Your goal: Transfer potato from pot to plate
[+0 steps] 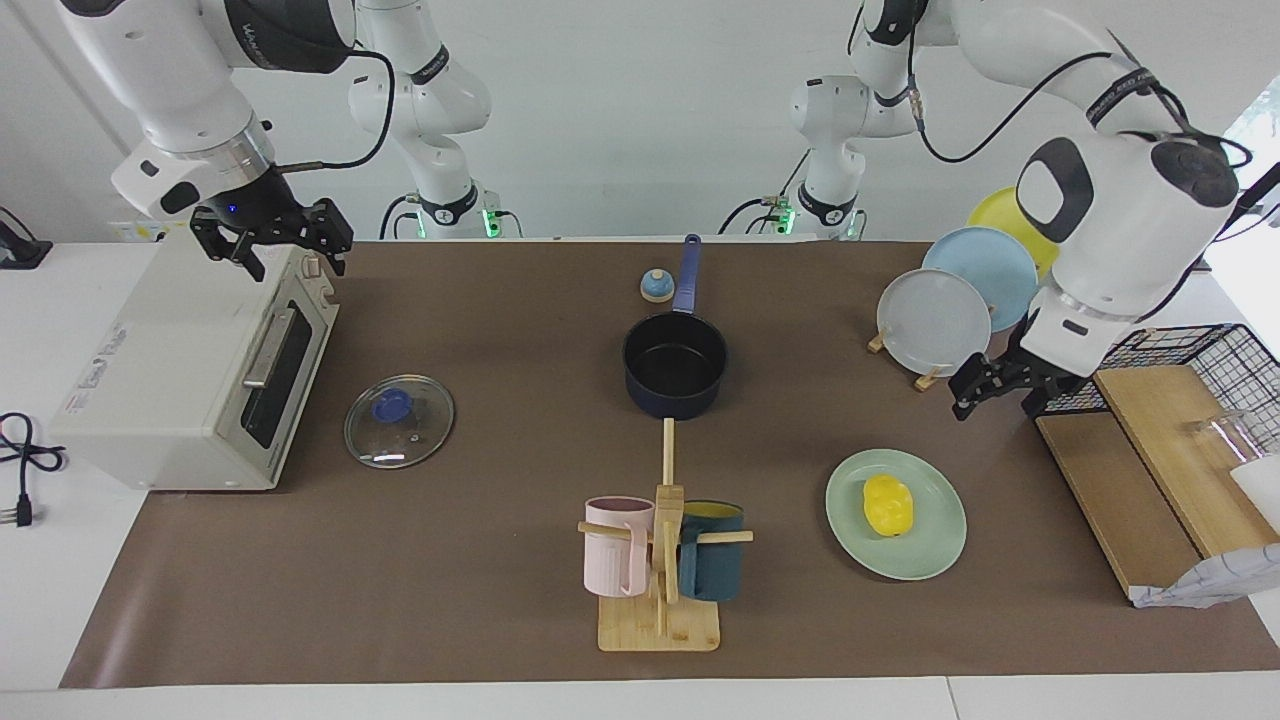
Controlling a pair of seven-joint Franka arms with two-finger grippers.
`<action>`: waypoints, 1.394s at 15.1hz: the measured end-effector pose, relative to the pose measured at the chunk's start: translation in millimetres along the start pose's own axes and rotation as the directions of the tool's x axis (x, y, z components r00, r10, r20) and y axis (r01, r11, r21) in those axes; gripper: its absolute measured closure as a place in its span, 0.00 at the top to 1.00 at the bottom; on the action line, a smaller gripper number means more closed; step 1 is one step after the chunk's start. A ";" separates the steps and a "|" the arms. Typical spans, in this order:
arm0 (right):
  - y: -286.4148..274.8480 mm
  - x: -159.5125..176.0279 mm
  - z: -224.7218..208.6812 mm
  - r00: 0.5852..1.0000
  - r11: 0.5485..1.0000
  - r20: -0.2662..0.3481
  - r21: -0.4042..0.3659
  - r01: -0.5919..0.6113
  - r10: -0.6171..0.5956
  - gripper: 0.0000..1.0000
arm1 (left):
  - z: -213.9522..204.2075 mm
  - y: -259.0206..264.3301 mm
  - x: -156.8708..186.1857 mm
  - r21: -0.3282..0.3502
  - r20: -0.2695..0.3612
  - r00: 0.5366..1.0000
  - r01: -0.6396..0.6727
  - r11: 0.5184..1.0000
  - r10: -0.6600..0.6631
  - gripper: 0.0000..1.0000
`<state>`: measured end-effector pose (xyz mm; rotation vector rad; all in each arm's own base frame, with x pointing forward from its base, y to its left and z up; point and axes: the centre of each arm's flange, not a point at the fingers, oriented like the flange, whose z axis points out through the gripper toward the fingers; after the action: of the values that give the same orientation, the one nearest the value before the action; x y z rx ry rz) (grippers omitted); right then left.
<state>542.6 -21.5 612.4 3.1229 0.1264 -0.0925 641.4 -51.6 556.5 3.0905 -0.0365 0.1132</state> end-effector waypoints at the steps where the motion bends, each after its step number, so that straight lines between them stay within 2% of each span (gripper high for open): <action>1: 0.0 0.0 0.0 1.000 1.000 0.000 0.000 0.000 0.000 1.00 | -16.7 0.1 -12.1 0.000 0.022 1.000 -0.002 1.000 0.002 1.00; 4: -0.1 0.0 0.0 1.000 1.000 0.000 0.000 0.000 0.000 1.00 | -42.9 0.1 -45.0 -0.001 0.085 0.996 -0.003 1.000 0.004 1.00; 8: -1.0 0.1 0.0 1.000 1.000 0.000 0.000 0.002 -0.002 1.00 | -8.6 8.8 -81.4 0.000 0.161 0.987 -0.004 1.000 0.004 1.00; 10: -1.0 0.1 0.0 1.000 1.000 0.000 0.000 0.002 -0.002 1.00 | -6.2 13.0 -84.4 -0.001 0.159 0.987 -0.008 1.000 0.008 1.00; 16: -1.1 0.1 0.0 1.000 1.000 0.000 0.000 0.002 -0.002 1.00 | -69.1 20.5 -91.6 0.021 0.176 0.984 -0.027 0.999 0.023 1.00; 21: -1.1 0.1 0.0 1.000 1.000 0.000 0.000 0.002 -0.002 1.00 | -57.2 20.2 -86.6 0.023 0.193 0.981 -0.026 0.999 0.021 1.00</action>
<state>542.7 -20.4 612.4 3.1227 0.1295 -0.0925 550.3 -67.0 608.1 3.1152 -0.0796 -0.1876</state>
